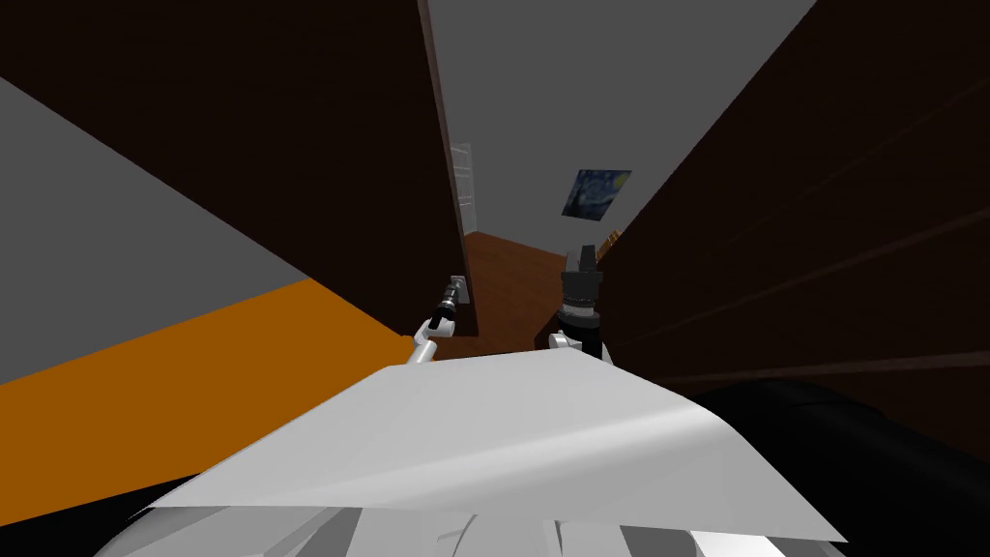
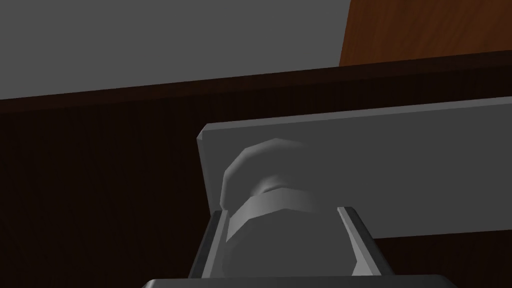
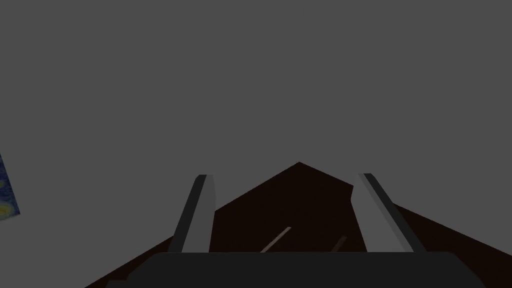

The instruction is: Push the door open

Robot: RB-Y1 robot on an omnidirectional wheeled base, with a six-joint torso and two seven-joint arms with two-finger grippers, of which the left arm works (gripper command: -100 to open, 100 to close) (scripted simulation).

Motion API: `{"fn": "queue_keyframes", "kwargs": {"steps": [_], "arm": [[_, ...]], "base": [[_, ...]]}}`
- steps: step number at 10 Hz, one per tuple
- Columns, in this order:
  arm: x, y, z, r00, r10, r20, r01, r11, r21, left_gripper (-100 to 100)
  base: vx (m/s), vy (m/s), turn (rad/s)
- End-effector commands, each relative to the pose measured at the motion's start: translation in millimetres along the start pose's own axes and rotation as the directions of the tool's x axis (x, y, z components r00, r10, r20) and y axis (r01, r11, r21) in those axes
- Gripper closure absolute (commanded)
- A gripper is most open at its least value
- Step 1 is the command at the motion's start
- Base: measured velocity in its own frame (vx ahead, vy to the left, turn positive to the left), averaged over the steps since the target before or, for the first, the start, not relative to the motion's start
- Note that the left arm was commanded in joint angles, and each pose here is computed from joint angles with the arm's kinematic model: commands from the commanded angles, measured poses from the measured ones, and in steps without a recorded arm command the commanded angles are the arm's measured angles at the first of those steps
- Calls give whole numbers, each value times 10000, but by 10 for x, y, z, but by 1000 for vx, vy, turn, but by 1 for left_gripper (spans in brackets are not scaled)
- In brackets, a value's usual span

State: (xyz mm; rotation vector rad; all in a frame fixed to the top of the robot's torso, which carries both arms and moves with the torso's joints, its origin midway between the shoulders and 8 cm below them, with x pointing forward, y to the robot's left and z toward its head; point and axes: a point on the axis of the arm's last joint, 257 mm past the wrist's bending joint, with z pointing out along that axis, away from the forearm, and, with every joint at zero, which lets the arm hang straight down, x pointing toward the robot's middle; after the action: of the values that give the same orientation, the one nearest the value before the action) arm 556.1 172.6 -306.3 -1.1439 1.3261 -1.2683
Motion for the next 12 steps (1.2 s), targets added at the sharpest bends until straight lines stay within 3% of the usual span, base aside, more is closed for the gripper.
{"fn": "queue_keyframes", "kwargs": {"steps": [1,3,4,6,8,12], "arm": [[-145,-78,6,9997,215,129,-217,9996,165,100],[-159,-72,-9,9993,358,96,-359,9992,155,100],[-104,-57,-6,9993,371,45,-372,9992,138,-100],[-58,-56,-12,9993,383,5,-383,9992,139,-100],[104,-63,-23,9996,282,-102,-280,9995,155,-100],[429,-102,-29,9995,-145,-266,150,9997,206,-100]], "base": [[228,-10,168],[230,23,233],[-1,82,88],[-177,93,6],[-242,60,57],[-203,-61,42]]}}
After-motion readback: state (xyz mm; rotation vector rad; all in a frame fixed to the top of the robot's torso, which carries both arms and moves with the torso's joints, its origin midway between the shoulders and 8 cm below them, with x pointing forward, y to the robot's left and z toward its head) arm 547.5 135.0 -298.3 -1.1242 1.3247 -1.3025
